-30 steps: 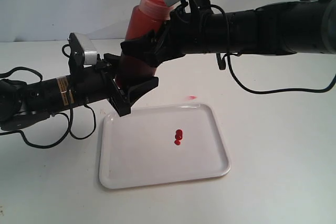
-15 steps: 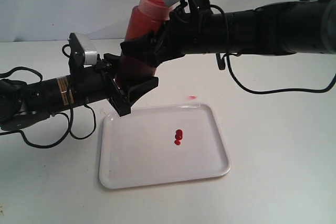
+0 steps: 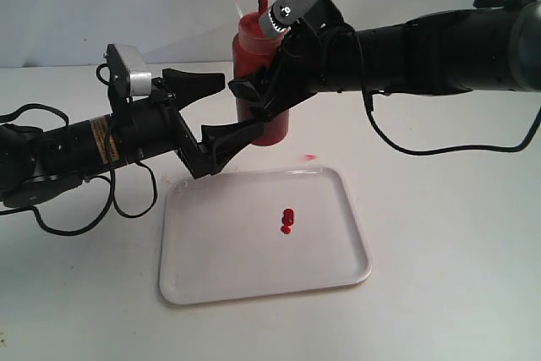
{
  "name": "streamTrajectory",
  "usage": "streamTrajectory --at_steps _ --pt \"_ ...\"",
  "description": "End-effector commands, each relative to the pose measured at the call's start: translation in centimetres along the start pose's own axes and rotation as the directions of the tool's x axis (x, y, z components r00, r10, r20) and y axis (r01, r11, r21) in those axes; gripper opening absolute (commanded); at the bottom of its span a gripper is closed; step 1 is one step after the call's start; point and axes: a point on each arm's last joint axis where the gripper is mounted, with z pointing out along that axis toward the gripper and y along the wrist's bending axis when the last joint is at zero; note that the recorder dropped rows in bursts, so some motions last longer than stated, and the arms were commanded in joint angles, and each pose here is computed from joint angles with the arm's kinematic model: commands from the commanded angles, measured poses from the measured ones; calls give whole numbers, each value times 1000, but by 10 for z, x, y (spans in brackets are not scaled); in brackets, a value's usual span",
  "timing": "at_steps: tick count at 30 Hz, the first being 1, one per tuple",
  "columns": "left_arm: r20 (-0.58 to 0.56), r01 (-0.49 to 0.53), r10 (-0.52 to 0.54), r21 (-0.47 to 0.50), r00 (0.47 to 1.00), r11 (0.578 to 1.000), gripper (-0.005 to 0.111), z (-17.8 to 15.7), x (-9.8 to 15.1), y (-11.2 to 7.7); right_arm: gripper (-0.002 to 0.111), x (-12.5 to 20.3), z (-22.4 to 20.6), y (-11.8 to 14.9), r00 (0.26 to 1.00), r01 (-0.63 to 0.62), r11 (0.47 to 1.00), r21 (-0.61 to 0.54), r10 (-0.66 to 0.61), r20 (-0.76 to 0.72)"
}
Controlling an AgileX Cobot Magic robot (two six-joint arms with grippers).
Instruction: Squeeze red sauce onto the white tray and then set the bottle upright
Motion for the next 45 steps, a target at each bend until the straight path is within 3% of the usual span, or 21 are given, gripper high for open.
streamTrajectory --at_steps 1,6,11,16,23,28,34,45 --pt "25 1 -1 4 1000 1000 105 2 -4 -1 0 -1 -12 -22 1000 -4 999 54 2 27" --pt "34 8 -8 -13 999 1000 105 2 -5 0 0 15 -16 -42 992 -88 995 -44 92 90" --pt "66 36 -32 -73 997 997 105 1 -8 6 0 28 12 -53 984 -147 986 -77 154 86" --pt "67 47 -38 -127 997 991 105 1 -7 11 0 25 35 -51 984 -135 985 -109 146 103" --pt "66 -23 36 -197 997 980 105 0 -8 17 0 22 59 -46 986 -111 986 -125 125 112" --pt "35 3 7 -261 999 965 105 -2 -5 23 0 33 81 -42 987 -111 984 -141 125 96" --pt "36 6 4 -268 999 963 105 -2 -5 24 0 40 106 -38 993 -99 993 -67 103 49" --pt "39 9 2 -273 999 962 105 -2 -5 24 0 47 112 -44 994 -102 995 -19 103 22"
